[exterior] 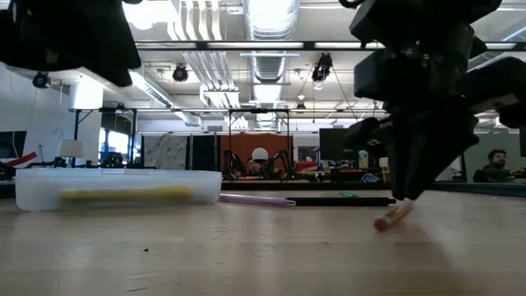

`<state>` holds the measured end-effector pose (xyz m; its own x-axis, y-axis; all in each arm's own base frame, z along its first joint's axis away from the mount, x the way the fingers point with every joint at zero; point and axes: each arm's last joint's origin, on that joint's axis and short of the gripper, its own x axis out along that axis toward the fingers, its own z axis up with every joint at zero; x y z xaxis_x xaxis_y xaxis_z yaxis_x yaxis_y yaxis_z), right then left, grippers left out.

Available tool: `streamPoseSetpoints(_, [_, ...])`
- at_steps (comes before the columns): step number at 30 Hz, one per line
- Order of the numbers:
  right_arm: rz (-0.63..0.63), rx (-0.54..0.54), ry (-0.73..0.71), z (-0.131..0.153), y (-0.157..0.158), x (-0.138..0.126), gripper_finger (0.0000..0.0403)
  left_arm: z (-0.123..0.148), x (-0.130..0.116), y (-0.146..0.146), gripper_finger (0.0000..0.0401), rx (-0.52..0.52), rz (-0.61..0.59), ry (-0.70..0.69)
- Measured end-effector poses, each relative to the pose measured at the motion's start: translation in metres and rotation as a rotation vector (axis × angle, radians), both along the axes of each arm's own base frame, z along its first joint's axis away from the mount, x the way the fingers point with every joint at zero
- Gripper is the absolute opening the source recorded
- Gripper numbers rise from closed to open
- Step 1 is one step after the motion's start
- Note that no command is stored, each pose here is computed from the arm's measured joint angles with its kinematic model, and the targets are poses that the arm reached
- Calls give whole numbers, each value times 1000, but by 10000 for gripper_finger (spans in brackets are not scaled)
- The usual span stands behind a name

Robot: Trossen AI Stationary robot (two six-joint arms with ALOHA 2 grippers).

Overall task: Pick & place school supplies into a supply box
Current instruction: Put the orange pencil into the blue supply box

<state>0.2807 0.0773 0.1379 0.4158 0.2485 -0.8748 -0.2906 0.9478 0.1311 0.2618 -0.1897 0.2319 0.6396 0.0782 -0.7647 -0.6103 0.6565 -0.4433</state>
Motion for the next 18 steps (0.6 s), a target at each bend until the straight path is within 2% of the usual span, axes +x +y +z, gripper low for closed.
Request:
streamPoseSetpoints(4, [-142,84,-9,3,3,4,41,-11,9,-6,76,33,-20,27])
streamPoseSetpoints(9, [-159,120,-24,0,12,6,40,-22,21,-5,76,58,-19,12])
streamPoseSetpoints(13, [-66,62,-2,-6,17,1,46,-26,35,0,76,68,-39,-31])
streamPoseSetpoints(18, [80,-17,23,-6,20,-7,75,-25,43,3,76,51,-43,-64])
